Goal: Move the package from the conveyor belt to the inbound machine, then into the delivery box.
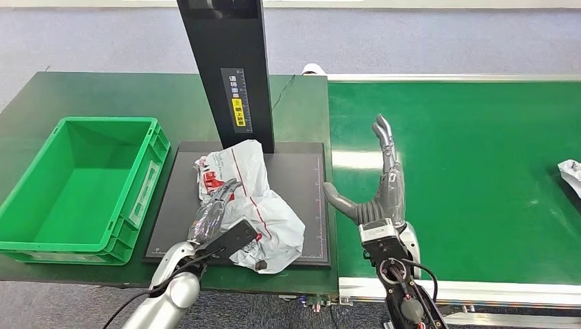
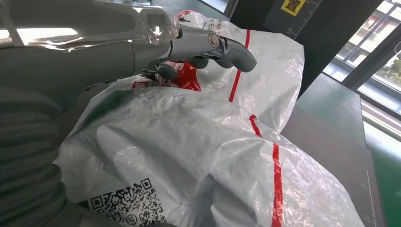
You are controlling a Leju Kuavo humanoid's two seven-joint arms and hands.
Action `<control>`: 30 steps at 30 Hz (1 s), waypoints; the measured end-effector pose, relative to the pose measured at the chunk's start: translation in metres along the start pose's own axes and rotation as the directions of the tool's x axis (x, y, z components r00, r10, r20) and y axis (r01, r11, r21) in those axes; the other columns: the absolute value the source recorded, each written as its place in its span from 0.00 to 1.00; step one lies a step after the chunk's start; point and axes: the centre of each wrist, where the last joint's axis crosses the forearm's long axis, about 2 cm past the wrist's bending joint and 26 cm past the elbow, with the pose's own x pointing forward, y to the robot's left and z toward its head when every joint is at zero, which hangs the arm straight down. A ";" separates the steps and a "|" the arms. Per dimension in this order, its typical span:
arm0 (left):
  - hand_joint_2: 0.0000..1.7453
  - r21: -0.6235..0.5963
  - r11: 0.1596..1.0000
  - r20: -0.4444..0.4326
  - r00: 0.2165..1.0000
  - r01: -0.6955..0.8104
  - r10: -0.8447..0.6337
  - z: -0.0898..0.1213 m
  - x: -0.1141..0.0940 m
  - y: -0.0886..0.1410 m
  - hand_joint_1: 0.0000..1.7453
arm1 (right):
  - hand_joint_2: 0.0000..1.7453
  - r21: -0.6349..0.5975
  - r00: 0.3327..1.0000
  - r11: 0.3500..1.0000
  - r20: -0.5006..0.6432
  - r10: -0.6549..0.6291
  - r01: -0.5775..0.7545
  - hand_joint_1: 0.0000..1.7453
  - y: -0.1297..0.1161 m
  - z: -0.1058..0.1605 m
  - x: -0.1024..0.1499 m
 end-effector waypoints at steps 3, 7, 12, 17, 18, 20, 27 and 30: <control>1.00 -0.006 1.000 -0.005 1.000 -0.011 0.011 -0.001 -0.001 -0.002 0.23 | 1.00 -0.001 1.000 1.000 -0.004 0.002 -0.002 0.00 0.000 0.001 0.000; 1.00 0.005 1.000 0.003 1.000 -0.015 0.015 -0.001 -0.001 -0.003 0.33 | 1.00 -0.006 1.000 1.000 -0.015 0.005 -0.005 0.00 -0.002 0.002 0.000; 1.00 0.033 0.999 0.013 1.000 -0.014 0.013 -0.001 -0.001 -0.003 0.92 | 1.00 -0.011 1.000 1.000 -0.021 0.004 -0.004 0.00 -0.003 0.004 0.000; 1.00 0.147 0.989 0.045 0.999 0.009 -0.016 -0.001 -0.001 0.000 1.00 | 1.00 -0.024 0.999 1.000 -0.031 0.008 -0.008 0.00 -0.006 0.007 0.000; 1.00 0.162 0.987 0.049 0.999 0.010 -0.018 -0.001 0.000 0.000 1.00 | 1.00 -0.026 0.999 1.000 -0.032 0.009 -0.009 0.00 -0.007 0.008 0.000; 1.00 0.185 0.983 0.059 0.998 0.008 -0.019 -0.001 0.000 0.000 1.00 | 1.00 -0.030 0.999 0.999 -0.034 0.011 -0.012 0.00 -0.008 0.008 0.000; 1.00 0.291 0.956 0.143 0.990 -0.031 -0.012 0.001 0.003 0.006 1.00 | 1.00 -0.040 0.999 0.999 -0.037 0.012 -0.013 0.00 -0.009 0.007 -0.001; 1.00 0.319 0.947 0.173 0.985 -0.047 -0.009 0.001 0.005 0.008 1.00 | 1.00 -0.043 0.999 0.999 -0.038 0.011 -0.012 0.00 -0.009 0.007 -0.001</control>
